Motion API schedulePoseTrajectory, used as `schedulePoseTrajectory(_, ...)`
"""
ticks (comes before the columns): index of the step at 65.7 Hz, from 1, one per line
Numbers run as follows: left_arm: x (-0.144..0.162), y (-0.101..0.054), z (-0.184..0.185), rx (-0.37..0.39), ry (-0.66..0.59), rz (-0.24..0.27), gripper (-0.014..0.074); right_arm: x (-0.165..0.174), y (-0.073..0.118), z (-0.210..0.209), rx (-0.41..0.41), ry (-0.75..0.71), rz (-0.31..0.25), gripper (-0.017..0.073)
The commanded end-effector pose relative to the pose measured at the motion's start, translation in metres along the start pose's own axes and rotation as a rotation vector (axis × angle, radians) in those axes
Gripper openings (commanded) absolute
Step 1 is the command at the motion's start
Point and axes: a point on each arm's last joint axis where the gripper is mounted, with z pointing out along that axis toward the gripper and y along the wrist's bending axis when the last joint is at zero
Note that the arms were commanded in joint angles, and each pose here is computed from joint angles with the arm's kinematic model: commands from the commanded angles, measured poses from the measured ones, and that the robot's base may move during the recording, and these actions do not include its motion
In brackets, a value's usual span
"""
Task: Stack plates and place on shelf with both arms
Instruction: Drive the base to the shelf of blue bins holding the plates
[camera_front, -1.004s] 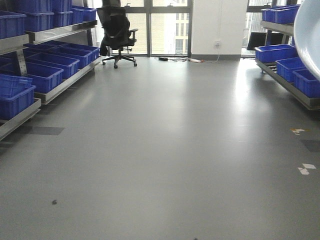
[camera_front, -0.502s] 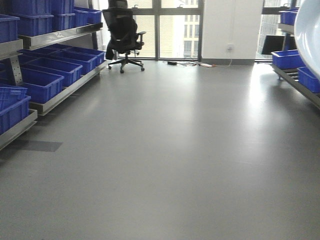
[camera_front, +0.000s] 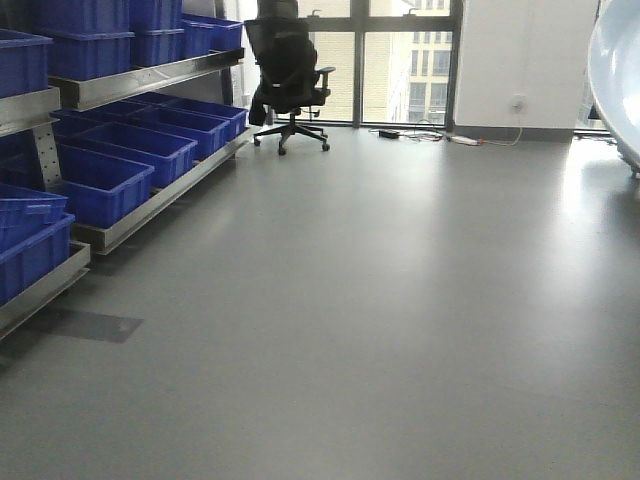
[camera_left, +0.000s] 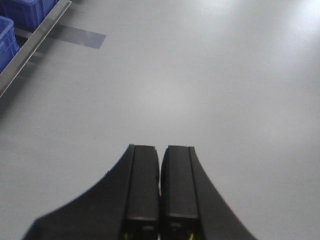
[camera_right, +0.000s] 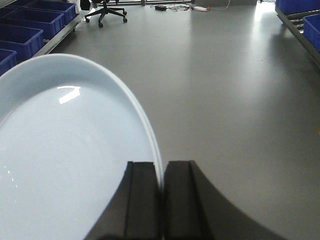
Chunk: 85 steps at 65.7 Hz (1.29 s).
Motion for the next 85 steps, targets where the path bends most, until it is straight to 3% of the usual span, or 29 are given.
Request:
schedulePoseTrajectory(1, -0.0159, -0.0019, -0.0047, 0.019, -0.105, -0.010, 0.0082, -0.0182, 0.0027, -0.0042, -0.021, -0.129, -0.004, 0.0057)
schedulePoseTrajectory(85, -0.0159, -0.0019, -0.0047, 0.019, -0.106, -0.010, 0.0082, -0.0177, 0.0026, -0.0042, -0.020, -0.124, -0.004, 0.0057)
